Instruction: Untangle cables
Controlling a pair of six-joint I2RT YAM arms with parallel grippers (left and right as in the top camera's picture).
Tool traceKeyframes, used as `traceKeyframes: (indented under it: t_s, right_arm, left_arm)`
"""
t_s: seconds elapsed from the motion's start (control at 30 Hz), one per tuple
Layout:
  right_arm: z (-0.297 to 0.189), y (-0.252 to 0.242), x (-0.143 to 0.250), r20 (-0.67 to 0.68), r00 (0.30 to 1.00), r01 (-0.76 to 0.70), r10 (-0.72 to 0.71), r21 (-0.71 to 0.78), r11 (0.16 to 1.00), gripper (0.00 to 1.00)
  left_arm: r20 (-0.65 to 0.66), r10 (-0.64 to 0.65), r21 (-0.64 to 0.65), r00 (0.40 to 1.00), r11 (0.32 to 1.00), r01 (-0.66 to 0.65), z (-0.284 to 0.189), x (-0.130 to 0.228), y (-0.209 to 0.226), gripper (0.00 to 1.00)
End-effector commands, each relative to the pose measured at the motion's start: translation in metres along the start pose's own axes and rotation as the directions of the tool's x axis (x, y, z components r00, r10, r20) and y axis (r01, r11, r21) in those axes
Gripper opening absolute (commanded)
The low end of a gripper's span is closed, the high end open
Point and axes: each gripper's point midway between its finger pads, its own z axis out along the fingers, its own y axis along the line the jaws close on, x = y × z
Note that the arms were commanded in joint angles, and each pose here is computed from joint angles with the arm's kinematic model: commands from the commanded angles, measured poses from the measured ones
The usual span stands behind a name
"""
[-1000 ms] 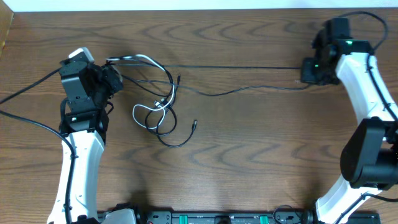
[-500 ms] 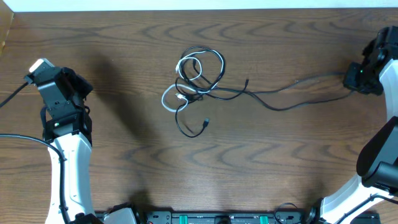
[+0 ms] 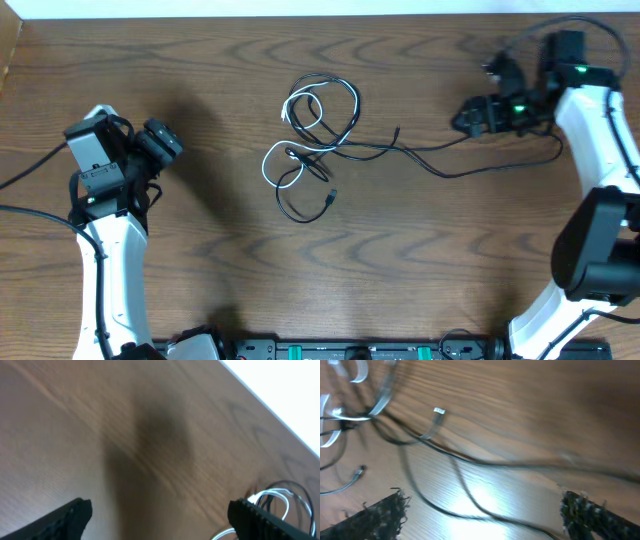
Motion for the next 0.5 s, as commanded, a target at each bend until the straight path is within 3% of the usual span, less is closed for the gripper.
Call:
traceKeyframes:
  t_s: [0.0,0.23,0.47]
  right_arm:
    - [0.02,0.062,-0.008,0.009,0.987,0.159,-0.159,-0.136,0.978,0.99]
    - [0.049,0.149,-0.01,0.028,0.942,0.332,-0.335,-0.224,0.916,0.99]
    - [0.072,0.217,-0.027,0.118,0.915,0.403,-0.386,-0.214,0.89,0.99]
  left_arm:
    - [-0.025,-0.004,0.018,1.0,1.0,0.004,-0.004,0.003,-0.004,0.92]
    - [-0.034,-0.005,0.013,0.999,1.0,0.006,-0.004,0.006,-0.002,0.94]
    - [-0.034,-0.005,0.013,0.999,1.0,0.006,-0.004,0.006,-0.002,0.95]
